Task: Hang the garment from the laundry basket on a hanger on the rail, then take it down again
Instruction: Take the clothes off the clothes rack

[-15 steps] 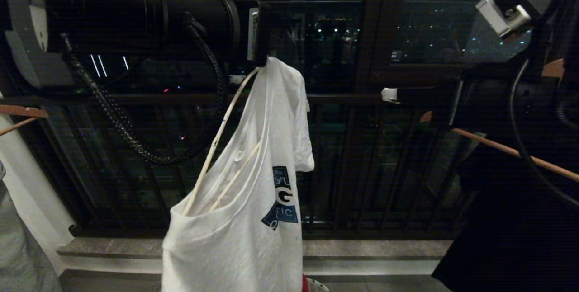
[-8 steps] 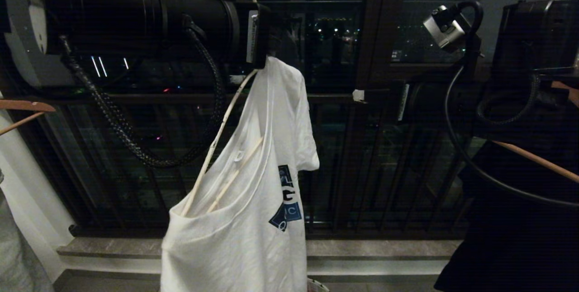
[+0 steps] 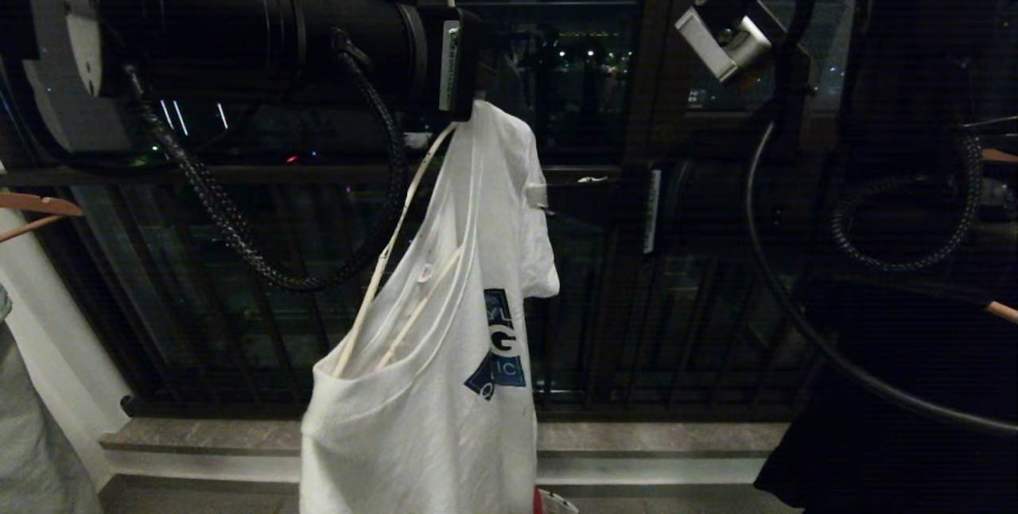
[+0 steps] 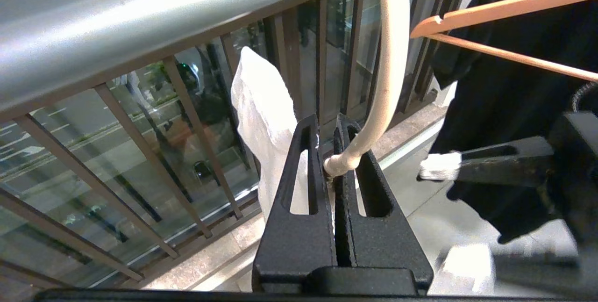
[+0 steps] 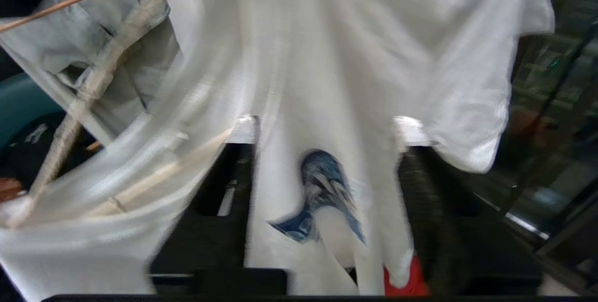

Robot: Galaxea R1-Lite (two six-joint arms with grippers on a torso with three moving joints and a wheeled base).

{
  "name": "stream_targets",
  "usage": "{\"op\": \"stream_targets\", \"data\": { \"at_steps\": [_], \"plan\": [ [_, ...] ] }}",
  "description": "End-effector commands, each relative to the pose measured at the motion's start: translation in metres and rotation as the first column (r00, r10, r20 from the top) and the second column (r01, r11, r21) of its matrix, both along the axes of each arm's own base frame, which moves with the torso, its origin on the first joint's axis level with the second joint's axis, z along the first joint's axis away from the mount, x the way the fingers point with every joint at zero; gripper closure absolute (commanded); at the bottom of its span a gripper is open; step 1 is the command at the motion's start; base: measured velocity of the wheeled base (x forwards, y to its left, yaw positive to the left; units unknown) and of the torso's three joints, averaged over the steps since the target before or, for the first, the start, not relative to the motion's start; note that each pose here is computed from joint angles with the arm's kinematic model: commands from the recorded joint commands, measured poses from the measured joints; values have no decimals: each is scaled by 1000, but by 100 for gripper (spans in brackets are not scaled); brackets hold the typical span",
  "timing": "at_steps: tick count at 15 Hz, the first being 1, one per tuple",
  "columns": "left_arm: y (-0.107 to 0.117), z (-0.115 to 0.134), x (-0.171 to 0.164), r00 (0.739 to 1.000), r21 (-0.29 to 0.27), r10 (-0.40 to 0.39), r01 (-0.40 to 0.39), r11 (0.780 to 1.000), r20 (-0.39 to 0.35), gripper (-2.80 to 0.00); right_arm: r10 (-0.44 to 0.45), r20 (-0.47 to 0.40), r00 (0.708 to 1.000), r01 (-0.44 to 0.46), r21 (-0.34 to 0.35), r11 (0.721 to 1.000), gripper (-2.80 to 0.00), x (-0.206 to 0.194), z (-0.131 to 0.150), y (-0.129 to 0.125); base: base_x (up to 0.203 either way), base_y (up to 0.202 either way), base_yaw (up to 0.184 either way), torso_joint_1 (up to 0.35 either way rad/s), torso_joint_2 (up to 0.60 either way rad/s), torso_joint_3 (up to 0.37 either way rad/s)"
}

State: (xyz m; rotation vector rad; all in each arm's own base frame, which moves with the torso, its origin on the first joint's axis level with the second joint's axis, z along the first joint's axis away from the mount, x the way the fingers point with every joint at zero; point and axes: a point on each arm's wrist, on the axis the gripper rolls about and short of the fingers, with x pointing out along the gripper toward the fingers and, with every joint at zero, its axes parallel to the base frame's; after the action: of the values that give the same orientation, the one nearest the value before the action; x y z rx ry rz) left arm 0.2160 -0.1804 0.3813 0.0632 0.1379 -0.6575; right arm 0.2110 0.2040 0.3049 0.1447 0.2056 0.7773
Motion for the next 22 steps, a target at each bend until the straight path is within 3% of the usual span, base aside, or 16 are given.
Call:
{"op": "stream_targets", "data": {
  "at_steps": [1,15,16,22],
  "plan": [
    [-1,-1,1,1000,2,-1,1,1000,-4,0,0,14,1000,0,1,1000,-280,2,3,22,0,0,0,0,0,0],
    [4,3,-5,1000,-7,1,-1,1000,6,0,-76,9,997,77,-45,996,-280,32,-1,54,0,0,0,0,0,0],
    [5,4,-6,1000,-8,2,-2,1000,8,0,-94,10,996,95,-48,994,0,36,-2,54,0,0,0,0,0,0],
    [5,4,-7,1000,-6,2,-1,1000,8,0,-113,39,993,114,-33,993,0,41,8,49,0,0,0,0,0,0]
  ]
}}
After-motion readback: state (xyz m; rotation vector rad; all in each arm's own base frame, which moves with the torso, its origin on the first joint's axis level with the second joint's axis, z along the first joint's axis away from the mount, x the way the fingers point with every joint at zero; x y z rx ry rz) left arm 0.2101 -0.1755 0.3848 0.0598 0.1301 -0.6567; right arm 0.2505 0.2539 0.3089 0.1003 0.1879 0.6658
